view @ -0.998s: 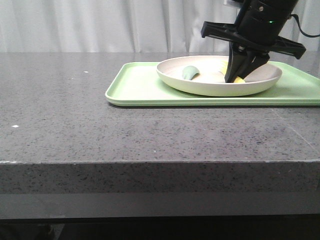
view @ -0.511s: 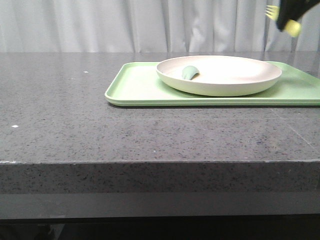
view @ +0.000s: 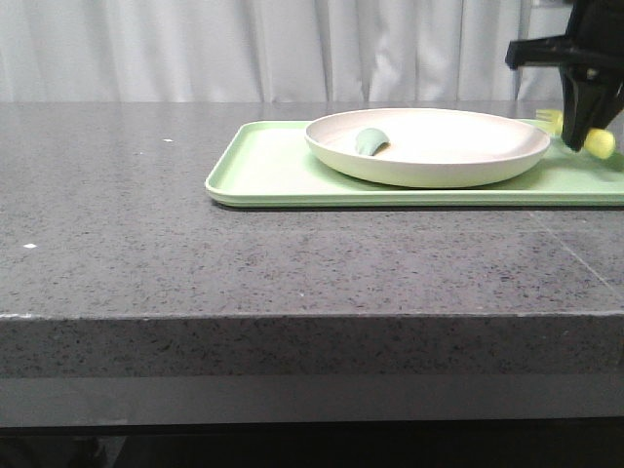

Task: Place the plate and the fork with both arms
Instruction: 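Lift the yellow fork with the right gripper and move it beside the plate, then lower the fork onto the tray beside the plate and release it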

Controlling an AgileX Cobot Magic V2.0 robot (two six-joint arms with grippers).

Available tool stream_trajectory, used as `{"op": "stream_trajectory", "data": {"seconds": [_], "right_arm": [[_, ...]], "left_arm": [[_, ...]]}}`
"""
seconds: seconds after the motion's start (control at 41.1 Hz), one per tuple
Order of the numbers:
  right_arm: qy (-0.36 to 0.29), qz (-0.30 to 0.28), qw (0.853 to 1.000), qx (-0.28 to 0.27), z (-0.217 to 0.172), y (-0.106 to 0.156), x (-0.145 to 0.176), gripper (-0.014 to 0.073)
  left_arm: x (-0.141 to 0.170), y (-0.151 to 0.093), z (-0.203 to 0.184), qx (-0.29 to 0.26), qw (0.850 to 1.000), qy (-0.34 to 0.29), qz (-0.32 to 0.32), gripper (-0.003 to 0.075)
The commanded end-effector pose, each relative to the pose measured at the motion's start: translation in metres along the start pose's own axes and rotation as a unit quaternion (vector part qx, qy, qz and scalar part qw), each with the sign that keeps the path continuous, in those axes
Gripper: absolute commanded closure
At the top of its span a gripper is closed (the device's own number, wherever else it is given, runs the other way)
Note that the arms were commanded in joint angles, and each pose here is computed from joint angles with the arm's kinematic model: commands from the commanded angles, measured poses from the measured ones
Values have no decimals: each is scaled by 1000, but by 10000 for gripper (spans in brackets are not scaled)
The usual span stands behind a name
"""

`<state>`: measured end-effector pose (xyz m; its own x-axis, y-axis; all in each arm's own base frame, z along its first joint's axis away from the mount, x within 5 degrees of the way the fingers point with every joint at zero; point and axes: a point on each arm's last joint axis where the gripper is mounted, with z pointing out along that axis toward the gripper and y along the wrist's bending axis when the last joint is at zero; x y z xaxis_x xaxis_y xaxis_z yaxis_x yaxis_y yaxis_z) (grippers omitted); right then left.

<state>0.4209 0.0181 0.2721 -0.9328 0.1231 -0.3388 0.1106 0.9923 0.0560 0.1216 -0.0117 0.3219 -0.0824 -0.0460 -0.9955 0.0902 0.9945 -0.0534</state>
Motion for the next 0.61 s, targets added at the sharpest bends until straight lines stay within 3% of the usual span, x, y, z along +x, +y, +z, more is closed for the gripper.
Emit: {"op": "stream_trajectory", "data": {"seconds": [0.0, 0.292, 0.389, 0.511, 0.584], "right_arm": [[-42, -3, 999, 1, -23, -5, -8, 653], [-41, -1, 999, 4, -21, -7, -9, 626], [-40, 1, 999, 6, -21, -10, -9, 522], [-39, 1, 999, 6, -21, -10, -9, 323], [-42, 1, 999, 6, -22, -10, -9, 269]], "left_arm": [[-17, -1, -2, 6, 998, -56, -4, 738], [-17, -1, -2, 6, 998, -56, -4, 738], [-17, -1, -2, 6, 998, -56, -4, 738], [-17, -1, -2, 6, 998, -56, -4, 738], [-17, -1, -2, 6, 998, -56, -4, 738]]}}
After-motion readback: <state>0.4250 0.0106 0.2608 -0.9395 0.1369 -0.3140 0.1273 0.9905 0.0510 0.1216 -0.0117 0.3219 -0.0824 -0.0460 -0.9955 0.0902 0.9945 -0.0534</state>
